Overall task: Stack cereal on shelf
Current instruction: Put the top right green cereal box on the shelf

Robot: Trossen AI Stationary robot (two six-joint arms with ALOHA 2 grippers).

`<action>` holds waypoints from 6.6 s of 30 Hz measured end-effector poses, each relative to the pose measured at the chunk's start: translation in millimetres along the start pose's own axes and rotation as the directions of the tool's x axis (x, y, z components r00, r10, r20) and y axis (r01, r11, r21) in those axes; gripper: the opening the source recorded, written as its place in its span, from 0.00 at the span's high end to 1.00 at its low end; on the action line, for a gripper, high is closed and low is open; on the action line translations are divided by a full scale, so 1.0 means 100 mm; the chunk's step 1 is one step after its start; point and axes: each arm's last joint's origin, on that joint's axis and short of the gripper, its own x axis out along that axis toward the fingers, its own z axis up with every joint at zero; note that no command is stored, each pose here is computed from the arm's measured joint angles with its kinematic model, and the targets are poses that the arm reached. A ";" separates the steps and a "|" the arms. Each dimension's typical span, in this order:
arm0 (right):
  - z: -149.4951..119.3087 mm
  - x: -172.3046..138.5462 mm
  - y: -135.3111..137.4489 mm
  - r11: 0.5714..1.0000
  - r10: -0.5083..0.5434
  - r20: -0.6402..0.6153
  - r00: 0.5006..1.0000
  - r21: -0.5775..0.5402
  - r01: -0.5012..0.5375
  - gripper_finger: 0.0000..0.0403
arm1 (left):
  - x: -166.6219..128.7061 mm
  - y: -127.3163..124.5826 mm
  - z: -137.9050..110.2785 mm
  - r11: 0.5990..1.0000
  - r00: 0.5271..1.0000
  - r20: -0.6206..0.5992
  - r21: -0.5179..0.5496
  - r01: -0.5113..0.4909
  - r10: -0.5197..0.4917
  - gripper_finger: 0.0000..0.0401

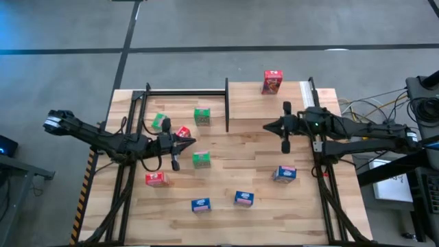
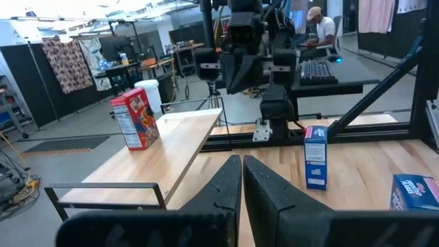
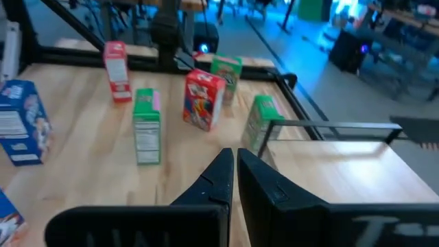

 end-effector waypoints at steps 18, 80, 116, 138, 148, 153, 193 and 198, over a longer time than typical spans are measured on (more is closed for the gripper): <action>-0.27 -0.31 0.17 0.978 0.192 0.333 0.923 -0.147 -0.150 0.97 | 0.17 0.20 -0.02 0.990 0.995 0.031 -0.101 -0.096 0.100 1.00; -0.43 -0.79 0.21 0.972 0.208 0.493 0.844 -0.204 -0.121 0.97 | 1.31 1.73 -0.65 0.989 0.554 -0.832 0.054 0.140 -0.033 0.37; -0.43 -0.79 0.21 0.972 0.206 0.493 0.846 -0.205 -0.117 0.97 | 1.36 1.70 -0.79 0.981 0.511 -0.855 0.019 0.191 -0.083 0.61; -0.43 -0.79 0.21 0.972 0.205 0.492 0.846 -0.201 -0.119 0.97 | 1.43 1.75 0.74 0.986 0.644 -0.761 0.045 0.163 -0.072 0.61; -0.43 -0.79 0.21 0.973 0.206 0.493 0.846 -0.196 -0.123 0.97 | 1.61 1.64 1.14 0.987 0.772 -0.631 0.067 0.146 -0.072 0.61; -0.43 -0.79 0.21 0.973 0.205 0.493 0.846 -0.195 -0.123 0.97 | 1.86 1.67 1.19 0.987 0.826 -0.558 0.075 0.145 -0.079 0.61; -0.44 -0.78 0.21 0.973 0.206 0.487 0.848 -0.194 -0.125 0.97 | 2.58 2.24 0.56 0.990 0.779 -0.624 0.070 0.125 -0.054 0.61; -0.44 -0.78 0.21 0.973 0.206 0.487 0.848 -0.194 -0.125 0.97 | 2.61 2.23 0.47 0.992 0.778 -0.626 0.054 0.114 -0.055 0.61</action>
